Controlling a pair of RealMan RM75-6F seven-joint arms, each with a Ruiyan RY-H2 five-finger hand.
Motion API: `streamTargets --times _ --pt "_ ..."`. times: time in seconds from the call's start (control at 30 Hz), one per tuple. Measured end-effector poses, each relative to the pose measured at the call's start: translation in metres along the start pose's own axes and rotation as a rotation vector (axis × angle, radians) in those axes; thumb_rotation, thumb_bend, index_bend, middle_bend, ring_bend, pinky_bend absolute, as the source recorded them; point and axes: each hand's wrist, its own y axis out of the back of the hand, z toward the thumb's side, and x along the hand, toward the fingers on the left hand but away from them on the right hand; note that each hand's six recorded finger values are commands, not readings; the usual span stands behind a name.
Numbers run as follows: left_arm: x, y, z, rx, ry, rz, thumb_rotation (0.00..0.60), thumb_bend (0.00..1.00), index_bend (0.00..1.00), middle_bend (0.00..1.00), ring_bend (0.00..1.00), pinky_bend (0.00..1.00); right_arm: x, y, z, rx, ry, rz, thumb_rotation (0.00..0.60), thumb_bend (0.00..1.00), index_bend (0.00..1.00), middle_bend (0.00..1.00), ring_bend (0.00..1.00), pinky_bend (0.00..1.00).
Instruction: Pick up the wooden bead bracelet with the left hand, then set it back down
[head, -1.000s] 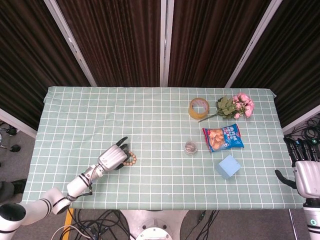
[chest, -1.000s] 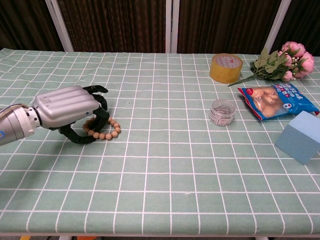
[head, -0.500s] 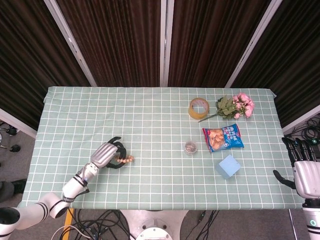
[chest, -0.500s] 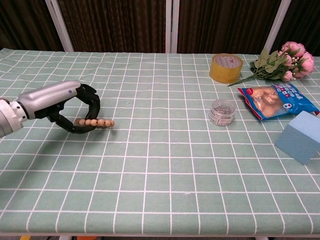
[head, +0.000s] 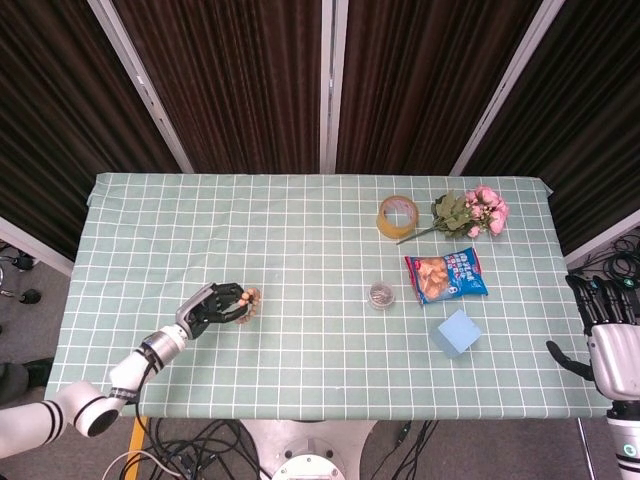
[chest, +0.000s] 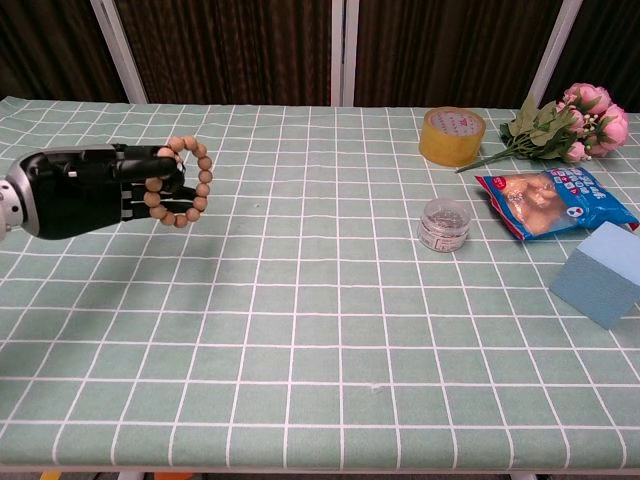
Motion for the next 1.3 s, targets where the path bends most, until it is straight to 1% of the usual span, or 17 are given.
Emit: streamTargets --times 0.1,0.13,0.2,0.3,0.37,0.43,0.57,0.67,0.73,0.77,0.87,0.93,1.0,1.1,1.2,1.3 --pt "-0.003 -0.009 0.005 -0.12 0.022 -0.035 0.497 0.5 0.58 0.61 0.32 0.14 0.001 0.001 -0.001 -0.002 -0.002 -0.001 0.6 0.09 0.0 0.11 0.0 0.0" --pt "-0.004 -0.012 0.007 -0.142 0.025 -0.046 0.438 0.5 0.58 0.61 0.32 0.14 0.002 0.001 -0.001 -0.003 -0.003 -0.001 0.6 0.09 0.0 0.11 0.0 0.0" --pt "-0.005 -0.015 0.01 -0.166 0.023 -0.06 0.361 0.49 0.58 0.61 0.32 0.14 0.002 0.001 -0.001 -0.004 -0.003 -0.002 0.6 0.09 0.0 0.11 0.0 0.0" --pt "-0.004 -0.016 0.014 -0.159 0.007 -0.06 0.239 0.46 0.58 0.61 0.32 0.13 0.003 0.001 -0.002 -0.006 -0.005 -0.002 0.6 0.09 0.0 0.11 0.0 0.0" --pt "-0.003 -0.015 0.016 -0.155 -0.005 -0.053 0.198 0.45 0.57 0.6 0.32 0.12 0.003 0.001 -0.003 -0.006 -0.007 -0.002 0.6 0.09 0.0 0.11 0.0 0.0" --pt "-0.002 -0.014 0.017 -0.165 -0.016 -0.042 0.181 0.44 0.57 0.6 0.32 0.12 0.003 0.002 -0.004 -0.007 -0.008 -0.004 0.6 0.09 0.0 0.11 0.0 0.0" --pt "-0.001 -0.012 0.019 -0.147 -0.033 -0.027 0.18 0.44 0.57 0.6 0.32 0.12 0.004 0.002 -0.005 -0.008 -0.01 -0.004 0.6 0.09 0.0 0.11 0.0 0.0" --pt "-0.001 -0.009 0.019 -0.1 -0.051 -0.01 0.195 0.43 0.57 0.61 0.32 0.12 0.004 0.002 -0.005 -0.008 -0.008 -0.006 0.6 0.09 0.0 0.11 0.0 0.0" --pt "0.0 -0.007 0.02 -0.045 -0.066 0.008 0.247 0.42 0.57 0.63 0.32 0.12 0.003 0.003 -0.004 -0.007 -0.006 -0.007 0.6 0.09 0.0 0.11 0.0 0.0" --pt "0.0 -0.005 0.02 -0.017 -0.073 0.018 0.291 0.42 0.58 0.63 0.32 0.12 0.003 0.003 -0.004 -0.006 -0.004 -0.009 0.6 0.09 0.0 0.11 0.0 0.0" --pt "0.002 0.0 0.021 0.082 -0.098 0.063 0.398 0.42 0.61 0.66 0.34 0.12 0.003 0.004 -0.004 -0.004 -0.002 -0.011 0.6 0.09 0.0 0.11 0.0 0.0" --pt "0.003 0.005 0.022 0.15 -0.116 0.106 0.43 0.42 0.64 0.69 0.36 0.12 0.003 0.005 -0.004 -0.003 -0.002 -0.013 0.6 0.08 0.0 0.11 0.0 0.0" --pt "0.004 0.01 0.022 0.207 -0.131 0.156 0.44 0.41 0.67 0.71 0.38 0.13 0.003 0.005 -0.003 -0.002 0.0 -0.014 0.6 0.08 0.0 0.11 0.0 0.0" --pt "0.004 0.019 0.021 0.251 -0.147 0.237 0.451 0.41 0.68 0.73 0.41 0.13 0.003 0.005 -0.003 0.0 0.002 -0.013 0.6 0.08 0.0 0.11 0.0 0.0" --pt "0.004 0.024 0.02 0.243 -0.165 0.303 0.439 0.39 0.7 0.74 0.41 0.13 0.002 0.005 -0.002 0.0 0.004 -0.01 0.6 0.08 0.0 0.11 0.0 0.0" --pt "0.003 0.026 0.019 0.228 -0.175 0.326 0.393 0.37 0.71 0.75 0.41 0.13 0.002 0.005 -0.002 -0.001 0.005 -0.01 0.6 0.08 0.0 0.11 0.0 0.0"
